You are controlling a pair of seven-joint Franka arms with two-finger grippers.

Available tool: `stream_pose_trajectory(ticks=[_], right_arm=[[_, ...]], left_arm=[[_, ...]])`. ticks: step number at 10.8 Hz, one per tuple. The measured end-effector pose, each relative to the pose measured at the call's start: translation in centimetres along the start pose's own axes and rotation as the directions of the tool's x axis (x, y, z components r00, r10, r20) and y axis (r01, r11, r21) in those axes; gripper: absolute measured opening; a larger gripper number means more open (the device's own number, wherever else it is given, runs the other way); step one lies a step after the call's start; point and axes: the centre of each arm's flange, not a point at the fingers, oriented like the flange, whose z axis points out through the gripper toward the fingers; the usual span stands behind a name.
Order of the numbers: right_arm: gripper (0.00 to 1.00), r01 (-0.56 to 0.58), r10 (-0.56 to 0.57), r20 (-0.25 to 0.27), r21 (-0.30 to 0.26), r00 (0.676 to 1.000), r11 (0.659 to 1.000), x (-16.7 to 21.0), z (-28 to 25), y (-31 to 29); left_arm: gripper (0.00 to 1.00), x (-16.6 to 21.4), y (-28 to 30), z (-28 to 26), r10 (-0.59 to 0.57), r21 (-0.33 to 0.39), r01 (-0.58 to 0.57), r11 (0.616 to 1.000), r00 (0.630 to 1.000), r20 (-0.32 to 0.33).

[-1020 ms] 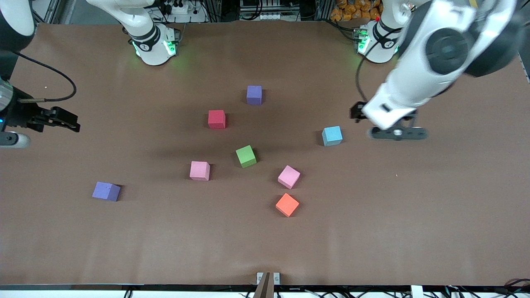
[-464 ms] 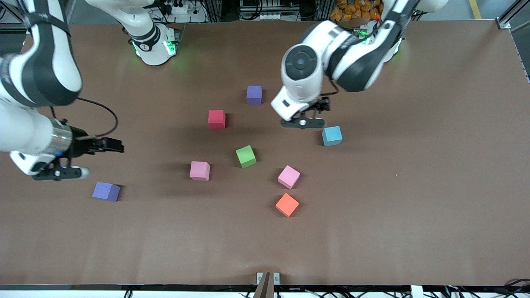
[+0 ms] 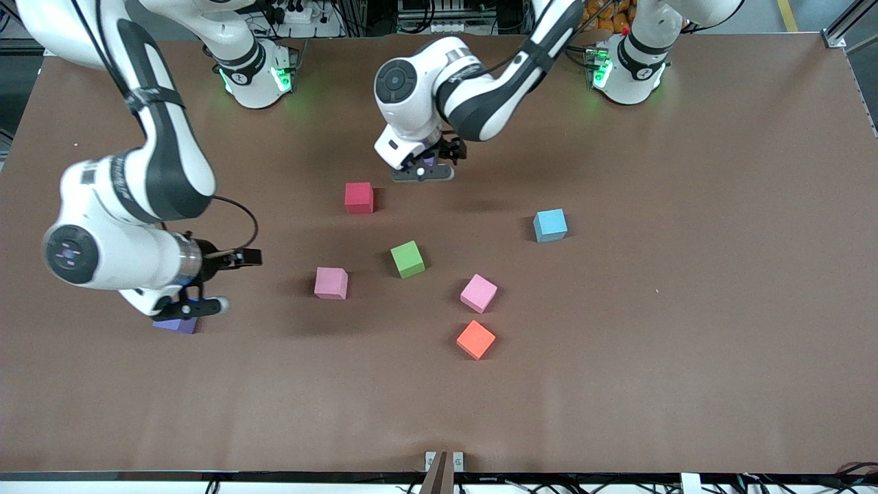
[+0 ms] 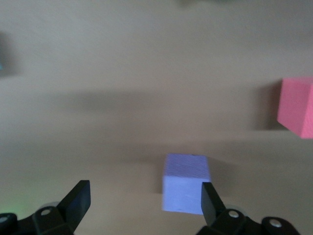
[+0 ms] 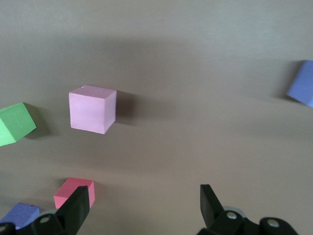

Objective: Arrange blocks into number 1
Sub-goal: 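Grasp the purple cube with the left gripper while the right gripper grasps pink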

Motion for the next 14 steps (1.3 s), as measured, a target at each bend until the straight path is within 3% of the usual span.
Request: stream_pose_trajectory(ticks=[4,11,14], right_arm=[[1.0,-0.08,0.08,0.006,0.028,0.997,0.996,1.8,3.9,-1.5],[1.0,-0.075,0.075,0.018,0.009,0.997,0.997,3.0,8.3,-4.7],[1.0,-0.13,0.13,-0.014,0.013,0.991,0.991,3.5,10.2,-7.8]], left_arm=[[1.0,-3.1,2.2,6.1,0.028,-0.066,-0.029,0.997,0.999,-0.026],[1.0,-4.6,1.8,8.9,0.043,-0.079,-0.045,0.996,0.999,-0.026],[1.0,-4.5,1.7,10.7,0.041,-0.069,-0.042,0.997,0.999,-0.017]])
